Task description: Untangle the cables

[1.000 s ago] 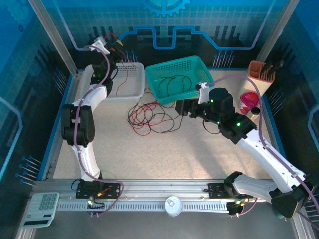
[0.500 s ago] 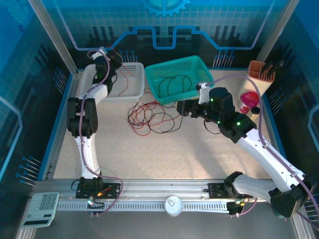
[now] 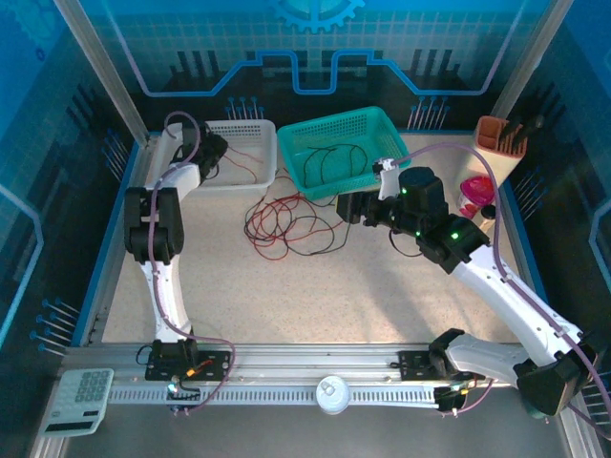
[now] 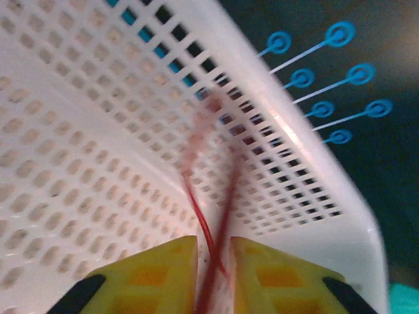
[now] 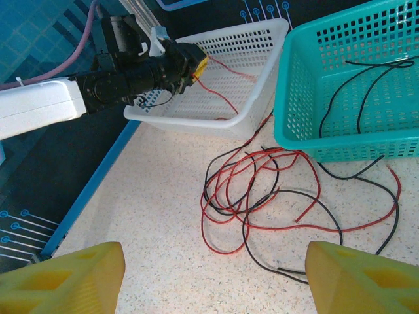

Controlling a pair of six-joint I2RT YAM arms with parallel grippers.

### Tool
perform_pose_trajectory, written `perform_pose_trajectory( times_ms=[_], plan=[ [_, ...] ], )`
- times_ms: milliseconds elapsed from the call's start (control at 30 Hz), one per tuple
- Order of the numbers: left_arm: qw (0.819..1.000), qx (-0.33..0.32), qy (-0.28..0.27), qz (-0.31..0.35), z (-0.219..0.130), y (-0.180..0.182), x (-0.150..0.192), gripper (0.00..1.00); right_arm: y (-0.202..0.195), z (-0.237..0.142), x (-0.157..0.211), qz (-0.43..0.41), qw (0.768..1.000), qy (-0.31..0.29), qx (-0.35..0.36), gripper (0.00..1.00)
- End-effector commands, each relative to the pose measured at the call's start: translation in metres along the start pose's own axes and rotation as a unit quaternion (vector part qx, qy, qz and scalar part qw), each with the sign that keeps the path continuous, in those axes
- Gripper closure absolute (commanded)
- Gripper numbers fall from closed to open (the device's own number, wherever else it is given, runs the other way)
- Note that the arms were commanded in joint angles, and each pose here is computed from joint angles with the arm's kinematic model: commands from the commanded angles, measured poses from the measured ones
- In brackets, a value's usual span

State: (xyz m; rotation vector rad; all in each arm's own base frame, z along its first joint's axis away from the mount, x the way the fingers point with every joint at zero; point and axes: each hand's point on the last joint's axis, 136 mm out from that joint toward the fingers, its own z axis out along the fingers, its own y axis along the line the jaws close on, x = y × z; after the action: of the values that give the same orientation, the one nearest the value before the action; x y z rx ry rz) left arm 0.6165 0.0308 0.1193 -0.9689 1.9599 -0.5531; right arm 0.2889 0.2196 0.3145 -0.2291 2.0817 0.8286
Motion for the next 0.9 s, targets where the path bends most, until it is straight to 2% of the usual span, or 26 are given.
perform_pose_trajectory(
  times_ms=[0, 33, 133, 333, 633, 767, 867],
  plan=[
    [1.000, -0.015, -0.003, -0.013, -0.018, -0.009, -0.023, 0.64, 0.004, -0.004, -0.012, -0.004, 1.000, -0.018, -0.006, 0.26],
    [1.000, -0.018, 0.001, -0.010, -0.019, -0.010, -0.024, 0.56, 0.004, -0.004, -0.012, -0.006, 1.000, -0.019, -0.005, 0.26],
    [1.000, -0.023, 0.003, 0.002, -0.025, -0.016, -0.031, 0.48, 0.002, -0.003, -0.014, -0.008, 1.000, -0.021, 0.001, 0.26],
    [0.999, -0.030, -0.003, 0.035, -0.042, -0.031, -0.047, 0.35, -0.002, 0.001, -0.013, -0.007, 1.000, -0.017, 0.008, 0.26],
    [0.996, -0.072, -0.013, 0.059, -0.061, -0.021, -0.061, 0.31, -0.003, 0.001, -0.013, -0.005, 1.000, -0.019, 0.011, 0.26],
    [0.995, -0.060, -0.025, 0.075, -0.075, -0.030, -0.068, 0.31, -0.006, -0.001, -0.012, -0.005, 1.000, -0.020, 0.017, 0.26],
    [0.996, -0.032, -0.027, 0.083, -0.094, -0.051, -0.072, 0.31, -0.011, 0.002, -0.008, -0.005, 1.000, -0.009, 0.029, 0.26]
  ],
)
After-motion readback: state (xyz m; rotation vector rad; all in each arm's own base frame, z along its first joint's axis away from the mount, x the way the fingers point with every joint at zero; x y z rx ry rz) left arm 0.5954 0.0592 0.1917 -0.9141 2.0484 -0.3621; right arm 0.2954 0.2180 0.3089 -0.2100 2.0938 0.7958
